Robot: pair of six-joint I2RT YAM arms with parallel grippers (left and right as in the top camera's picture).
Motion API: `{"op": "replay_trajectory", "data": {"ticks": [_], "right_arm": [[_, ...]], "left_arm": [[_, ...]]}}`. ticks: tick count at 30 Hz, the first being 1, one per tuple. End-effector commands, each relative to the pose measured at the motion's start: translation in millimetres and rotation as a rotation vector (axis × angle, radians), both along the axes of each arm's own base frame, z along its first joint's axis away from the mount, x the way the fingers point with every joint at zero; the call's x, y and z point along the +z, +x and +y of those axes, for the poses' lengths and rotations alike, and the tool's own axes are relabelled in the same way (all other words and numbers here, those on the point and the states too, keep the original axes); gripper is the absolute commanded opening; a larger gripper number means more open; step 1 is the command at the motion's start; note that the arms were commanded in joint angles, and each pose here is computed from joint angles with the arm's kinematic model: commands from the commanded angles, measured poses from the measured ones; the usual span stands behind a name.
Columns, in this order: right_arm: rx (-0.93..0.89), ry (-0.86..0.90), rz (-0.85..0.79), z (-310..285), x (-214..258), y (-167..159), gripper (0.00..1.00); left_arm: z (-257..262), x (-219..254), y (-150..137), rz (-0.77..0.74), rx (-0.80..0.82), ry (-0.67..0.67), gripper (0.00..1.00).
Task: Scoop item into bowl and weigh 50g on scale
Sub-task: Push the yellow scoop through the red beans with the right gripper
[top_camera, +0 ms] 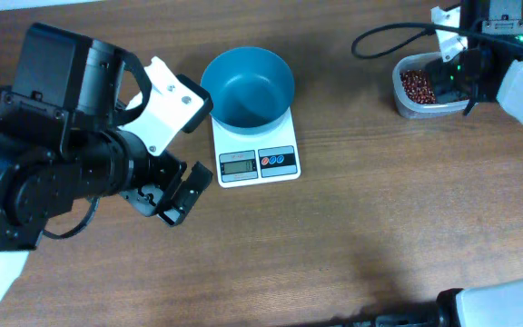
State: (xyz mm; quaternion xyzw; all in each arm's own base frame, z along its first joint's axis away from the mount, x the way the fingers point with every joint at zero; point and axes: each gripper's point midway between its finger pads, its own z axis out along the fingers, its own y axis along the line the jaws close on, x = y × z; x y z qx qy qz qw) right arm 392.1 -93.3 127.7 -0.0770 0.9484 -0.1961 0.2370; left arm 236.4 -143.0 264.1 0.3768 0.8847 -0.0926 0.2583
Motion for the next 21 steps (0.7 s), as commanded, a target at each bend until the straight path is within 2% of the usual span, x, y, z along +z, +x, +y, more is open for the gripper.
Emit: {"op": "replay_trajectory", "data": {"ticks": [1,5,10,18,21], "right_arm": [[-0.024,-0.045,0.009,-10.9,-4.3,8.4,0.04],[-0.055,-0.098,0.008,-21.1,-5.5,11.1,0.04],[-0.051,-0.083,0.062,-19.3,-23.0,7.4,0.04],[-0.031,0.180,0.086,17.8,-44.5,2.2,0.04],[-0.091,0.271,0.072,14.7,-46.6,-0.6,0.04]], "left_arm": [[-0.1,-3.4,0.6,0.000,-0.013,0.016,0.99],[-0.1,-3.4,0.6,0.000,-0.013,0.016,0.99],[-0.1,-3.4,0.6,0.000,-0.013,0.016,0.99],[-0.1,-3.4,0.6,0.000,-0.013,0.016,0.99],[-0.1,-3.4,0.6,0.000,-0.013,0.016,0.99]]}}
